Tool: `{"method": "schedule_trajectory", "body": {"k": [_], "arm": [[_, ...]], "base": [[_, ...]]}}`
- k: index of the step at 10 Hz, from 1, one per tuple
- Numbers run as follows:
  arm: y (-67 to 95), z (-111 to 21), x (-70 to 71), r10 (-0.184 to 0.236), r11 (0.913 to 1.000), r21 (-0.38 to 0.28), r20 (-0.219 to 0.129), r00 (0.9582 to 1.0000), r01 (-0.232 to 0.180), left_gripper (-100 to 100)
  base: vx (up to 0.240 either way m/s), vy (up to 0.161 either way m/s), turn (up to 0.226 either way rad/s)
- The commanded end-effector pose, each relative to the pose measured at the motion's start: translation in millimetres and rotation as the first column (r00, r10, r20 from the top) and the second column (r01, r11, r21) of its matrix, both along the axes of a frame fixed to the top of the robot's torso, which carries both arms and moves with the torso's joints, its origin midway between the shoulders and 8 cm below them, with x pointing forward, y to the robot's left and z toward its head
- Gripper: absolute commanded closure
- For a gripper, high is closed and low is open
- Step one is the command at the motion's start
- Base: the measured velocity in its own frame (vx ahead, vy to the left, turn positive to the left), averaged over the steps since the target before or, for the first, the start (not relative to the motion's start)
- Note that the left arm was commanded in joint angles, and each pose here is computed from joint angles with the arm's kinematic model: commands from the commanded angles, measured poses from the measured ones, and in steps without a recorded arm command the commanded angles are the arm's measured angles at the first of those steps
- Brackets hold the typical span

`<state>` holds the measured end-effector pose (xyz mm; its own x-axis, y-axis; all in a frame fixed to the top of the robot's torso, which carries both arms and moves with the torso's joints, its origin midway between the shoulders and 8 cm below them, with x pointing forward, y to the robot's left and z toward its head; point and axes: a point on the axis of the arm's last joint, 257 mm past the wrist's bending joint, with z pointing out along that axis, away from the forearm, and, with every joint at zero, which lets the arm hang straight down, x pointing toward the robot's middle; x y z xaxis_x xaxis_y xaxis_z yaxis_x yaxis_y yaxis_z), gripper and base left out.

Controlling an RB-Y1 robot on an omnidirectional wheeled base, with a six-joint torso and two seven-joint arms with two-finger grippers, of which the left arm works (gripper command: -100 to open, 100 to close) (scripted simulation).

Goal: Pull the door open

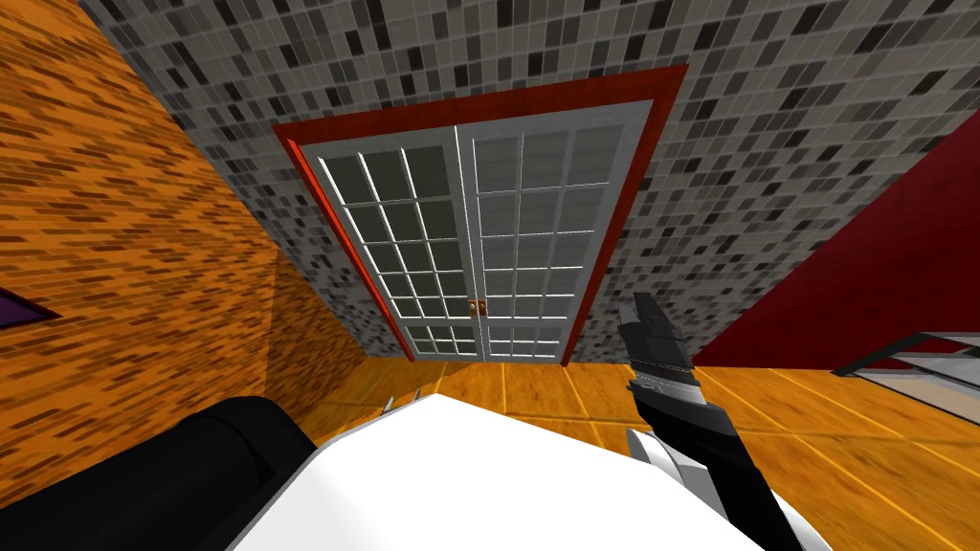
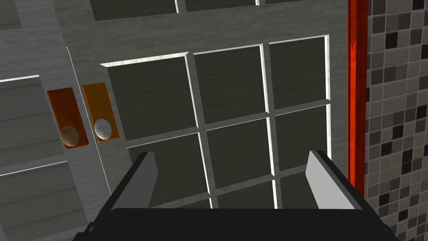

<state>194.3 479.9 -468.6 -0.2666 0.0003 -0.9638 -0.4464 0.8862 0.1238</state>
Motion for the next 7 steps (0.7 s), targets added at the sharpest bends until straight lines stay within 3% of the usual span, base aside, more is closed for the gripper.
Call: {"method": "schedule_trajectory", "body": {"k": [1,3,4,7], "arm": [[12.5,-4.0,-14.3,0.043,0.999,0.01,-0.025,0.9988,-0.043,-100],[24.5,-8.1,-25.0,0.089,0.9959,0.018,-0.043,0.9951,-0.088,-100],[28.6,-8.9,-23.1,0.111,0.9937,0.02,-0.042,0.993,-0.11,-100],[26.1,-5.4,-0.8,0.121,0.9926,0.014,-0.01,0.9926,-0.121,-100]], "base": [[-0.111,0.021,-0.084],[-0.097,0.037,-0.104],[-0.007,0.056,-0.252],[0.112,0.061,-0.15]]}}
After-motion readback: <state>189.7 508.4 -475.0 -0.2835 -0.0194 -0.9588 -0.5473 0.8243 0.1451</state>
